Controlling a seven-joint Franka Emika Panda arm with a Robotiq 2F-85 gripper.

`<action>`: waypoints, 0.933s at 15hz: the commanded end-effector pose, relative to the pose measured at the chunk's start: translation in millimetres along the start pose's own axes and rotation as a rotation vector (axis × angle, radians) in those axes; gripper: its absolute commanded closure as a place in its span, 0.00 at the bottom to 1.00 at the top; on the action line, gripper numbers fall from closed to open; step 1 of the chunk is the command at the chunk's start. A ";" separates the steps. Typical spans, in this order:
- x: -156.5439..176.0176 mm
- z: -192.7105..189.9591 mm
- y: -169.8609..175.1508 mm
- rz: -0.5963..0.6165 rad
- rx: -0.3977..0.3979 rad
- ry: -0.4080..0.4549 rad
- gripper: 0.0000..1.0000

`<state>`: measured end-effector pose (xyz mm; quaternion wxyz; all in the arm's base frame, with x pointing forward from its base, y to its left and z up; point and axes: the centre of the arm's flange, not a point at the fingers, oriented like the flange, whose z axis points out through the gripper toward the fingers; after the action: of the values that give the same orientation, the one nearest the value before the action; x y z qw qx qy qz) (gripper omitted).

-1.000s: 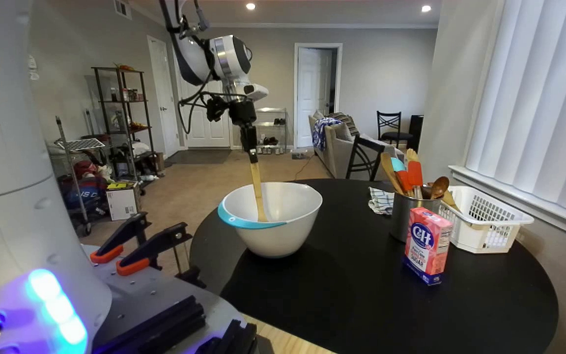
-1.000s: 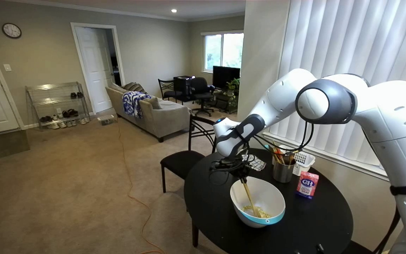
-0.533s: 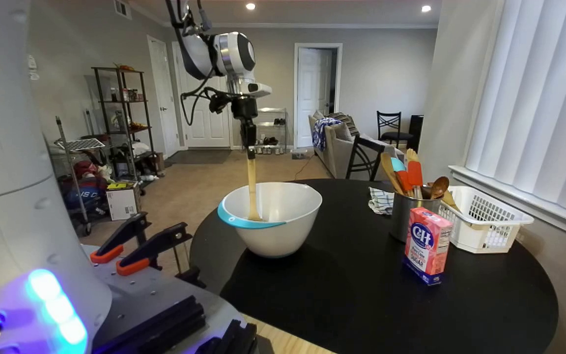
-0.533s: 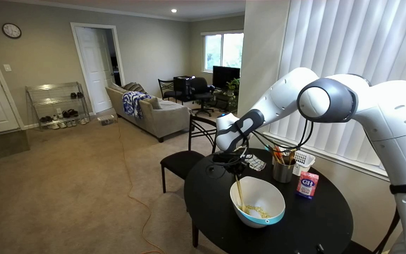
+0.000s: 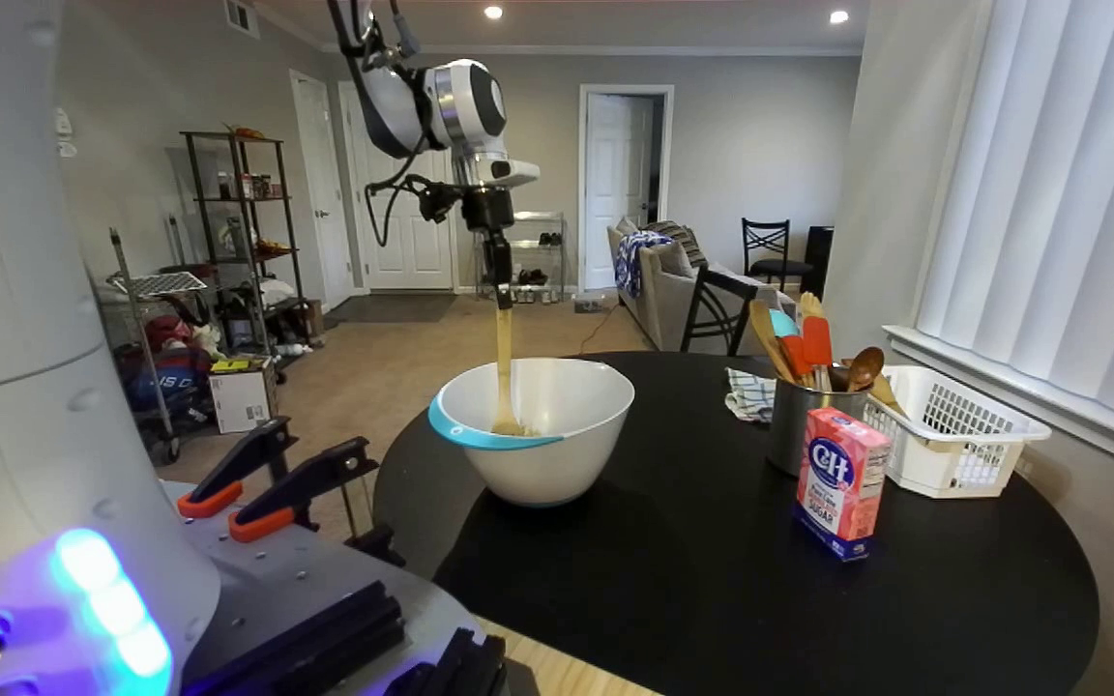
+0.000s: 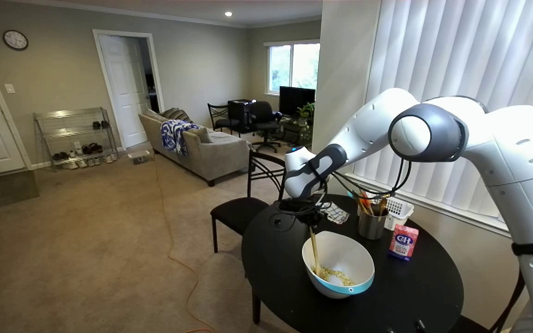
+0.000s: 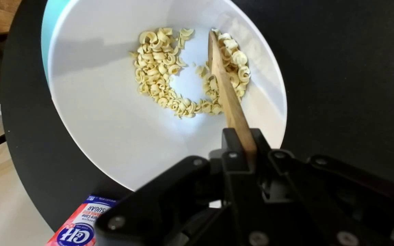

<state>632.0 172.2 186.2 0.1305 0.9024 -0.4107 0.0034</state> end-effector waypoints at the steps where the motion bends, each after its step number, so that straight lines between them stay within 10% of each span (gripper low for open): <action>1: -3.8 4.3 2.9 0.050 0.009 0.072 0.97; 14: 0.1 6.5 10.7 0.218 -0.115 0.265 0.97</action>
<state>632.4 164.5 179.9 0.1937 0.8437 -0.4887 0.1088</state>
